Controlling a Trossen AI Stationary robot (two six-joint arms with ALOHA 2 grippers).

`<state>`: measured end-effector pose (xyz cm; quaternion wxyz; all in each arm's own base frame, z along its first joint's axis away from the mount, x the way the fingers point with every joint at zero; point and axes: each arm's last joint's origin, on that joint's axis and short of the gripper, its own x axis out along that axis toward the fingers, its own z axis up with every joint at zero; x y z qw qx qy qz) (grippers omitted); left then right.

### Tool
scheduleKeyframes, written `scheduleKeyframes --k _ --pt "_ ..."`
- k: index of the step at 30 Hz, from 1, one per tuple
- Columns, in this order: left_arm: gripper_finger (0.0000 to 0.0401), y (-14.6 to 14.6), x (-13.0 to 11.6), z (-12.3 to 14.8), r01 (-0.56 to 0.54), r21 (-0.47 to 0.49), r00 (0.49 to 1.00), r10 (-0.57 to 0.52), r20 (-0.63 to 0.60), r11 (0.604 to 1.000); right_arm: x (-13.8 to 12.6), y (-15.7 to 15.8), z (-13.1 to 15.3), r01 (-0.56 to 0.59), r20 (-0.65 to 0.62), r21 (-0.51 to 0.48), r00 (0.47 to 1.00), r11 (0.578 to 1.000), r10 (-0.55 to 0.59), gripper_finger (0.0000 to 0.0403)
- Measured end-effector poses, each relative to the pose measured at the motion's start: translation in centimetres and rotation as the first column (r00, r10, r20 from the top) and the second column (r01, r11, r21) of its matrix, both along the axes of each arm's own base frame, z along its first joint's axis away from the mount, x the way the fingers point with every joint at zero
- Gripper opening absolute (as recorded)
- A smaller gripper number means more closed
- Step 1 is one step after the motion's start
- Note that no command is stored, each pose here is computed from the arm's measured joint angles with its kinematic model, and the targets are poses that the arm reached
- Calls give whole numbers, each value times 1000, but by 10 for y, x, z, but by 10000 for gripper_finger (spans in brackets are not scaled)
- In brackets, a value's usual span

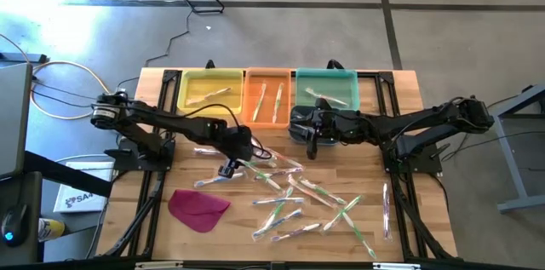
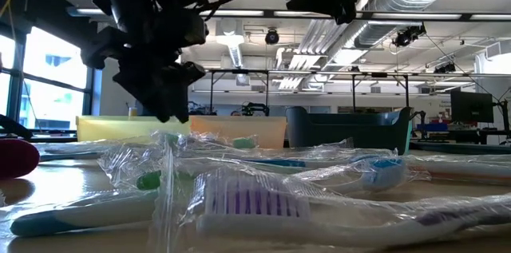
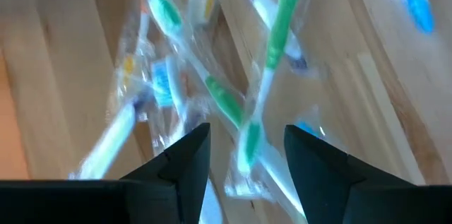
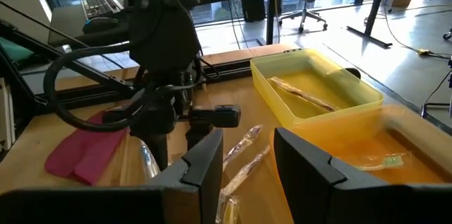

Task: Pick & Place Toothbrushes
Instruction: Put the green toothbrush into the orange bin

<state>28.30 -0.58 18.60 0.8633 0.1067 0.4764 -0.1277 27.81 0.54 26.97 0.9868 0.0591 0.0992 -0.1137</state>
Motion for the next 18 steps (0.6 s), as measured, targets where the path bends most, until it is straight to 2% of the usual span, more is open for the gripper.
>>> scheduleKeyframes --k 7,18 --pt "175 0 3 -16 -19 -3 997 19 -75 1000 -1 0 -2 0 -24 -1 1000 1000 0 120" --pt "175 0 5 -22 -26 -8 996 25 -87 1000 -1 0 -4 0 -40 -2 999 1000 0 120"
